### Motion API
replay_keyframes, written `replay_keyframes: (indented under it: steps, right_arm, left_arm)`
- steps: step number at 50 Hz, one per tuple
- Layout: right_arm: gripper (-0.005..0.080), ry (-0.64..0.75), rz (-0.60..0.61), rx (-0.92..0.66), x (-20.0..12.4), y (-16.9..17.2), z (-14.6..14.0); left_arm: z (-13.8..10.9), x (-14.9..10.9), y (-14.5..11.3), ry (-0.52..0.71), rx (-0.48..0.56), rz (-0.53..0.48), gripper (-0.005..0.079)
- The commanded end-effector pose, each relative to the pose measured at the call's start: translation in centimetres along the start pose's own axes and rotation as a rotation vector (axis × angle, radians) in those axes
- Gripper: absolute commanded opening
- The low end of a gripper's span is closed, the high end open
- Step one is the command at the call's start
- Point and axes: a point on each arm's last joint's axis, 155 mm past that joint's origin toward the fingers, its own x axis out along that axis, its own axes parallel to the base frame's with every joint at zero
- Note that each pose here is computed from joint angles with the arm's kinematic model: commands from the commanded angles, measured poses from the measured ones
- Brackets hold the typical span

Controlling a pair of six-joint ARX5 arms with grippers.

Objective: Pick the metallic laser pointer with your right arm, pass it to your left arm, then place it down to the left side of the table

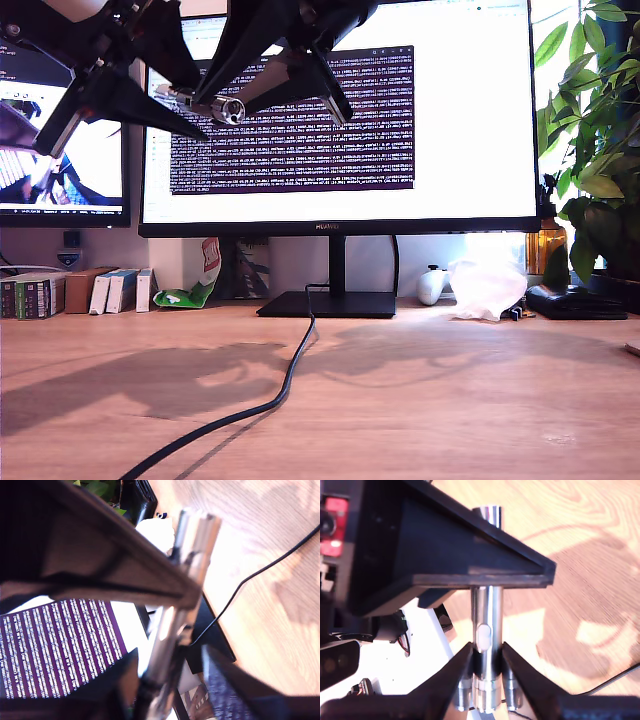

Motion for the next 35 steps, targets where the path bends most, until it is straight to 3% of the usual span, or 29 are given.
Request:
replay_keyframes:
  steps: [1, 6, 12, 15, 27, 35]
  right_arm:
    - [-0.0011, -0.022, -0.006, -0.01, -0.4, -0.3, 0.4]
    - [0.006, -0.03, -0.006, -0.016, -0.4, -0.3, 0.6]
    - [0.034, -0.03, -0.019, -0.016, -0.4, -0.5, 0.6]
    - [0.0428, -0.03, -0.029, -0.016, -0.4, -0.7, 0.6]
    - [0.0432, -0.056, -0.047, -0.032, -2.4, -1.0, 1.5]
    - [0.0396, -0.155, -0.069, -0.091, -6.2, 0.0, 3.8]
  left_arm:
    - [0.1, 0.3, -0.4, -0.003, -0.001, -0.012, -0.0024]
    - [0.4, 0.4, -0.3, -0.002, 0.004, -0.015, -0.0024]
    - [0.3, 0.5, -0.4, 0.013, 0.008, -0.019, -0.0024]
    - [0.2, 0.5, -0.4, 0.02, 0.005, -0.02, -0.0024]
    - [-1.2, 0.2, -1.2, 0.067, -0.032, -0.05, -0.0024]
    - [-2.7, -0.1, -2.3, 0.12, -0.141, -0.081, -0.0024]
